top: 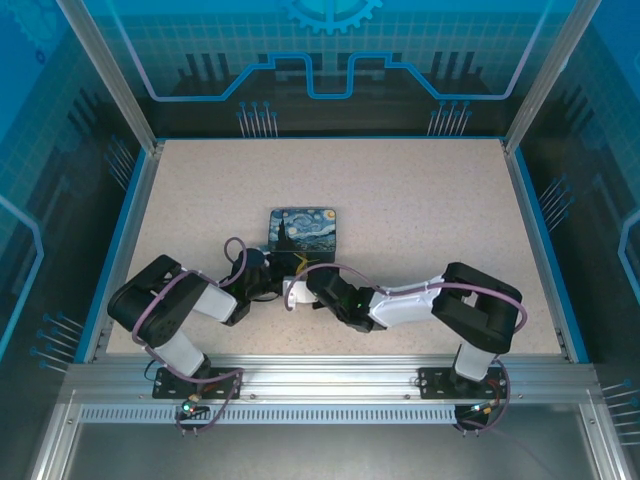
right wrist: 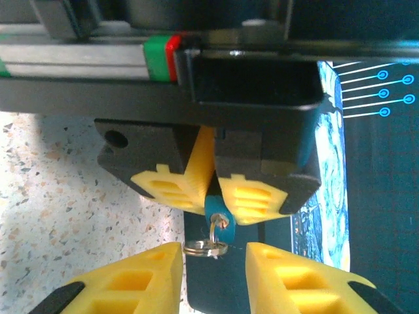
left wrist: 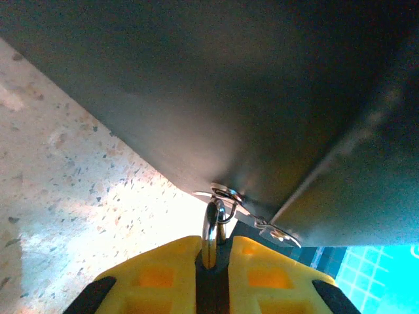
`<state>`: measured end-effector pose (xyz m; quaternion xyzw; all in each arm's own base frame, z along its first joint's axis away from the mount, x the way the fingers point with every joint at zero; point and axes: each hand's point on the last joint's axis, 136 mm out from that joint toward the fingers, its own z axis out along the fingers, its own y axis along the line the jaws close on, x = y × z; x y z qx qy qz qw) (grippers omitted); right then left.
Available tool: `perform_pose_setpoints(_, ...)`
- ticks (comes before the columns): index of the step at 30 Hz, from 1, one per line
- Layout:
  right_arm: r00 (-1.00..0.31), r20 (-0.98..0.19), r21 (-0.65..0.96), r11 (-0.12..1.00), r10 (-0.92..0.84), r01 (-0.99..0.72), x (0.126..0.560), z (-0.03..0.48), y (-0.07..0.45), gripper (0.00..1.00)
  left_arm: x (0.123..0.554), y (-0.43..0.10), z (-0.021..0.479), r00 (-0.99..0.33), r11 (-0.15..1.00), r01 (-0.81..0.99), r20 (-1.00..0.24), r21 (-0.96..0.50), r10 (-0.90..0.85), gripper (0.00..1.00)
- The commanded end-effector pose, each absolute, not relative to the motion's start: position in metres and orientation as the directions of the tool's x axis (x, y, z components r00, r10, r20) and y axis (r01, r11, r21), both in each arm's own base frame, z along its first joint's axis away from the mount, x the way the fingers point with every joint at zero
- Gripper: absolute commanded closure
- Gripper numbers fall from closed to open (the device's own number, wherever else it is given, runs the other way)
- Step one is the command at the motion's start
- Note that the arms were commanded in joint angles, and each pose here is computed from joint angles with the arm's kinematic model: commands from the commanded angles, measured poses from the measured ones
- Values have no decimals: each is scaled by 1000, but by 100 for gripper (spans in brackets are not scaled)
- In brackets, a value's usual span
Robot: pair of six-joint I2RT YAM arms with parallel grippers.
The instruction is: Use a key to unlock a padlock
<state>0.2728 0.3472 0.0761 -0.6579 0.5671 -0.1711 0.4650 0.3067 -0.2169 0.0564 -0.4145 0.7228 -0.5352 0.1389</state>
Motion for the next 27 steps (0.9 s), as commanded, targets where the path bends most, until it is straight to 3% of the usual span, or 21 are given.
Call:
perform_pose_setpoints(1,287,-335,-804,114,-897,-583,283,81,355,72,311,-222,69,-636,54,-420,252,-906,-729,100)
perform_pose_setpoints(6,274,-353,-794,132,-895,-594,286,81,354,81,310,-222,69,-637,54,-421,252,-906,-728,100)
perform_pose_setpoints(11,244,-384,-778,170,-891,-605,286,84,351,100,310,-222,70,-637,53,-417,250,-907,-729,100)
perform_pose_setpoints(16,128,-501,-680,297,-856,-671,281,86,348,100,312,-222,71,-634,50,-412,247,-910,-733,100)
perform_pose_setpoints(27,-283,-738,-250,638,-612,-728,271,88,341,100,316,-228,75,-641,50,-393,234,-918,-731,100)
